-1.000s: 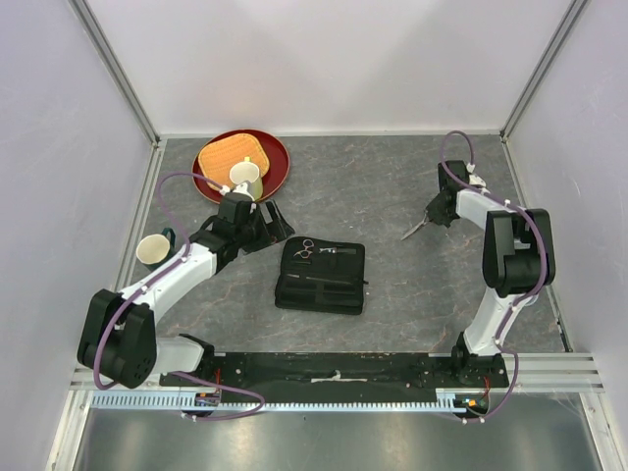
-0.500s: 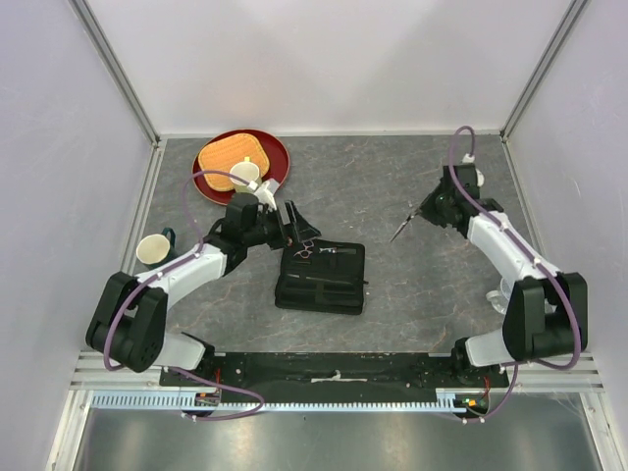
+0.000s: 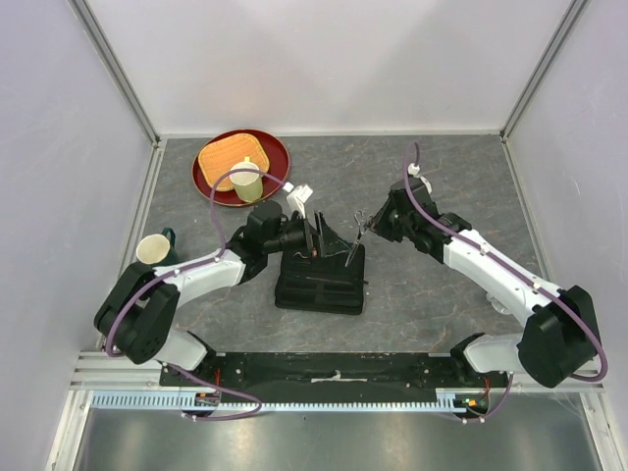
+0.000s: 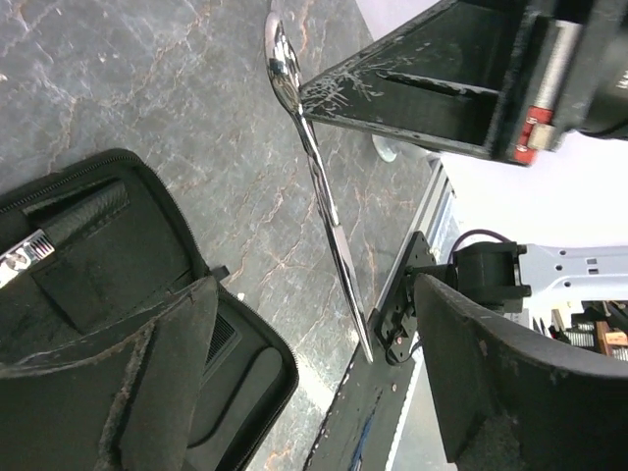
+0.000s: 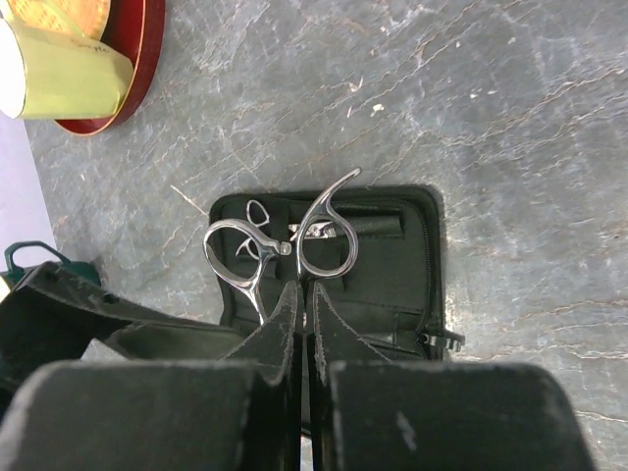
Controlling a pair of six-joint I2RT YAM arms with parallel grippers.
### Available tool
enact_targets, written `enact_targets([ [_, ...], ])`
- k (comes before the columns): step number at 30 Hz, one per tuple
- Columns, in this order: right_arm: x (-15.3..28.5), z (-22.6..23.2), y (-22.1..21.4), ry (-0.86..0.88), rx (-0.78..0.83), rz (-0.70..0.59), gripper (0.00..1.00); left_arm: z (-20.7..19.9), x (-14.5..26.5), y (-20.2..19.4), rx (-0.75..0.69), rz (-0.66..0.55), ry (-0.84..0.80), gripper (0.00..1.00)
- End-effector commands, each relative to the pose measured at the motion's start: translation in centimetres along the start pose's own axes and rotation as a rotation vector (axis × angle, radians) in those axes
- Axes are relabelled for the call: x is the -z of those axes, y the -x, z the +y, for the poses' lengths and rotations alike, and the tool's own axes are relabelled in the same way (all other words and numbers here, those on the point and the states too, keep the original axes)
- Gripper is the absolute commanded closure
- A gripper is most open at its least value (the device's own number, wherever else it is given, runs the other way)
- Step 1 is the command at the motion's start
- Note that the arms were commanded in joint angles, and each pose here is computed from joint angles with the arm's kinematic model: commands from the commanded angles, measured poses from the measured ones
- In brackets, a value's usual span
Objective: Sort the hair-cutting tools
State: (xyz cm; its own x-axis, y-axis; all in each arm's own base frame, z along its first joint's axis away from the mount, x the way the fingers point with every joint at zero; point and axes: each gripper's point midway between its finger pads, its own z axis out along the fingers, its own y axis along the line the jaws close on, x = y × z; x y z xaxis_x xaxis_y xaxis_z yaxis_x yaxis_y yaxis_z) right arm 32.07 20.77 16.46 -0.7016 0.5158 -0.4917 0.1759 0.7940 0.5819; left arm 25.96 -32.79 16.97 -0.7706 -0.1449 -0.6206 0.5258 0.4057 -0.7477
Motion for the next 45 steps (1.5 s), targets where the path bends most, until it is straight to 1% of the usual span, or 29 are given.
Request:
enact_targets([
  [1, 1.2, 3.5, 1.2, 0.078, -0.025, -0.058, 1.0, -1.5, -1.4, 0.0, -0.01, 0.011, -0.062, 0.17],
  [2, 1.2, 3.7, 1.0, 0.085, -0.022, -0.055, 1.0, -1.8, -1.7, -0.4, -0.011, 0.025, -0.069, 0.2],
  [3, 1.2, 4.0, 1.0, 0.093, -0.026, -0.056, 1.0, -1.8, -2.1, -0.6, -0.009, 0.035, -0.072, 0.28],
  [4, 1.3, 4.3, 0.9, 0.101, -0.026, -0.053, 1.0, -1.8, -2.2, -0.7, -0.007, 0.041, -0.069, 0.31],
  [6, 1.3, 4.6, 0.7, 0.108, -0.019, -0.051, 1.0, -1.6, -2.5, -0.9, 0.003, 0.052, -0.06, 0.36],
  [8, 1.3, 4.9, 0.6, 0.114, -0.015, -0.047, 1.0, -1.6, -2.6, -0.9, 0.002, 0.055, -0.057, 0.37],
  [10, 1.4, 5.0, 0.5, 0.116, -0.014, -0.047, 1.0, -1.8, -2.8, -0.8, -0.005, 0.057, -0.063, 0.44],
  [13, 1.2, 5.1, 0.5, 0.116, -0.013, -0.048, 1.0, -2.1, -3.0, -0.9, -0.016, 0.072, -0.072, 0.65],
  [14, 1.1, 5.1, 0.4, 0.116, -0.012, -0.045, 1.0, -2.1, -3.1, -1.0, -0.02, 0.079, -0.072, 0.82],
  [15, 1.1, 5.2, 0.5, 0.119, -0.01, -0.043, 1.0, -2.2, -3.1, -1.0, -0.02, 0.084, -0.076, 0.92],
  [16, 1.2, 5.4, 0.4, 0.126, -0.008, -0.037, 1.0, -2.1, -3.1, -1.0, -0.021, 0.087, -0.073, 0.98],
  [17, 1.1, 5.4, 0.2, 0.129, 0.014, -0.03, 1.0, -2.3, -3.0, -1.0, -0.034, 0.088, -0.075, 0.98],
  [18, 1.4, 6.2, 0.3, 0.153, 0.036, -0.021, 0.95, -2.2, -2.9, -1.1, -0.036, 0.095, -0.069, 0.98],
  [19, 1.6, 6.3, 0.5, 0.155, 0.061, -0.02, 0.67, -2.2, -2.8, -1.0, -0.043, 0.096, -0.064, 0.98],
  [20, 1.7, 6.2, 0.9, 0.152, 0.135, -0.026, 0.56, -2.5, -2.5, -0.8, -0.073, 0.092, -0.066, 0.98],
  [21, 2.6, 6.5, 1.5, 0.136, 0.17, -0.028, 0.48, -2.3, -2.2, -0.8, -0.073, 0.105, -0.036, 0.98],
  [22, 3.1, 6.6, 1.7, 0.143, 0.221, -0.021, 0.37, -2.3, -2.0, -0.7, -0.084, 0.113, -0.028, 0.98],
  [24, 4.7, 6.8, 2.3, 0.146, 0.347, -0.011, 0.32, -3.2, -1.5, -0.1, -0.14, 0.119, -0.035, 0.98],
  [25, 5.4, 6.8, 2.4, 0.153, 0.388, -0.006, 0.27, -2.9, -1.0, -0.5, -0.134, 0.146, -0.011, 0.98],
  [27, 7.3, 7.1, 2.7, 0.198, 0.51, -0.016, 0.23, -3.8, -0.4, 0.1, -0.176, 0.153, -0.023, 0.98],
  [28, 7.8, 7.1, 2.6, 0.217, 0.542, -0.014, 0.2, -3.6, 0.1, -0.5, -0.165, 0.192, -0.006, 0.98],
  [29, 9.0, 7.4, 2.8, 0.257, 0.583, -0.035, 0.18, -4.1, 0.3, -0.1, -0.194, 0.192, -0.022, 0.98],
  [30, 9.3, 7.2, 2.6, 0.273, 0.648, -0.035, 0.17, -4.6, 0.8, -0.8, -0.183, 0.236, -0.046, 0.98],
  [34, 12.0, 7.9, 2.2, 0.386, 0.794, -0.055, 0.16, -7.1, 3.0, -1.5, -0.197, 0.311, -0.157, 0.98],
  [35, 12.8, 8.4, 1.4, 0.443, 0.824, -0.033, 0.16, -7.7, 3.9, -2.0, -0.193, 0.347, -0.184, 0.98],
  [37, 14.3, 8.7, 1.3, 0.498, 0.897, -0.055, 0.16, -8.3, 4.8, -2.2, -0.197, 0.37, -0.203, 0.98],
  [41, 17.1, 9.3, -1.2, 0.691, 1.029, -0.014, 0.15, -10.9, 7.1, -2.9, -0.224, 0.404, -0.316, 0.98],
  [42, 17.9, 9.7, -2.6, 0.782, 1.045, 0.031, 0.15, -11.7, 7.7, -3.1, -0.225, 0.418, -0.361, 0.98],
  [45, 18.6, 9.7, -4.8, 0.9, 1.063, 0.114, 0.15, -12.7, 9.0, -3.8, -0.244, 0.436, -0.423, 0.98],
])
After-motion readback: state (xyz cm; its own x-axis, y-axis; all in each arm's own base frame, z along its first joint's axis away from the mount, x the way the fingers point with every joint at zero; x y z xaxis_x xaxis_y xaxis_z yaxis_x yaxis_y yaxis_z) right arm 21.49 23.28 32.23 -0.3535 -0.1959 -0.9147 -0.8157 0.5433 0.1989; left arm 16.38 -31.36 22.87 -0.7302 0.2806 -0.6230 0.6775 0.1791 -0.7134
